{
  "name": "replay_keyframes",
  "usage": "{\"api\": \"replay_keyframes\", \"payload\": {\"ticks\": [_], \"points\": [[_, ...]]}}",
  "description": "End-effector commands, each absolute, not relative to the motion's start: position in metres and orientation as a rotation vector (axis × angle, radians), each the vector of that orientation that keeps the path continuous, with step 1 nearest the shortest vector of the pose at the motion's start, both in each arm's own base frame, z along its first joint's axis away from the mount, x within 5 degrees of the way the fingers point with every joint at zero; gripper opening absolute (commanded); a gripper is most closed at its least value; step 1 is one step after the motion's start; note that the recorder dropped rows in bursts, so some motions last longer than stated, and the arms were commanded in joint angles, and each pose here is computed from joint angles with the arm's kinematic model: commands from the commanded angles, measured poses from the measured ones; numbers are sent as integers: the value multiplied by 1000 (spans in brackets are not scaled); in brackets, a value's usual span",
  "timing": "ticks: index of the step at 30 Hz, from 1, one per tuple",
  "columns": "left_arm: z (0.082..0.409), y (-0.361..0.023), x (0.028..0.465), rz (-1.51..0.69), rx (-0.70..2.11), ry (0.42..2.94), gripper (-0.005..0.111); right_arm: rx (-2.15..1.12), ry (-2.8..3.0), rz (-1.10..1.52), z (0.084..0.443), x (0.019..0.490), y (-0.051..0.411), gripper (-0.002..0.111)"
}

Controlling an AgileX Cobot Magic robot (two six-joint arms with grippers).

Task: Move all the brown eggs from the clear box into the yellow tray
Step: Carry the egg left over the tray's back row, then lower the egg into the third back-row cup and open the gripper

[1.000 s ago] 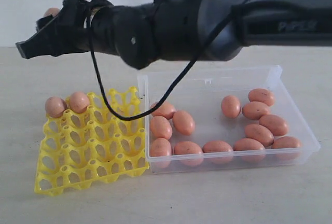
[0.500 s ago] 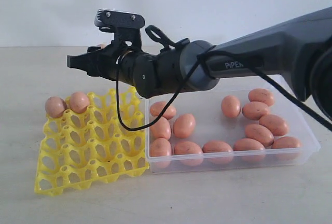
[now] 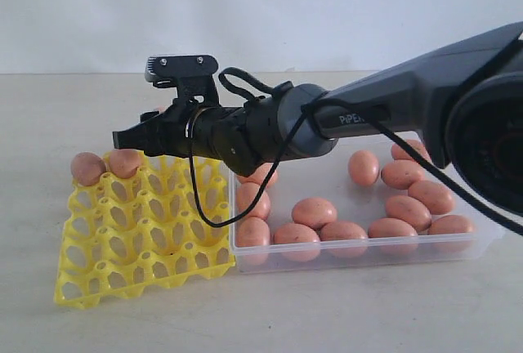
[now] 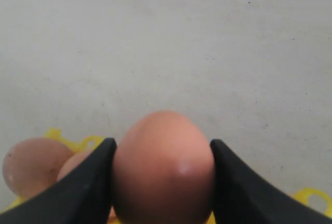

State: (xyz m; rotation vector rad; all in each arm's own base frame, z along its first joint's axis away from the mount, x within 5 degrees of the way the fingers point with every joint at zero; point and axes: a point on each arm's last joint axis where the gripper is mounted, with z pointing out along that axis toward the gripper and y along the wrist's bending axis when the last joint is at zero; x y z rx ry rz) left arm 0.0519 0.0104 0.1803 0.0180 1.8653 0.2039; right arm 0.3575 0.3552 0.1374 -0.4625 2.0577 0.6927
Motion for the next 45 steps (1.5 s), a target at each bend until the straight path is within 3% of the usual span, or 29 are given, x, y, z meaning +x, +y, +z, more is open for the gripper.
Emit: {"api": "replay_keyframes", "payload": {"ticks": [1, 33, 35, 41, 45], "points": [[180, 10, 52, 201, 14, 1860, 22, -463, 2010, 706, 135, 362, 356, 0], [180, 10, 52, 201, 14, 1860, 22, -568, 2048, 662, 126, 352, 363, 1], [180, 10, 52, 201, 14, 1860, 22, -585, 2054, 651, 125, 351, 363, 6], [180, 10, 52, 201, 14, 1860, 22, -589, 2036, 655, 126, 351, 363, 40], [180, 10, 52, 201, 14, 1860, 22, -589, 2036, 655, 126, 351, 363, 43]]}}
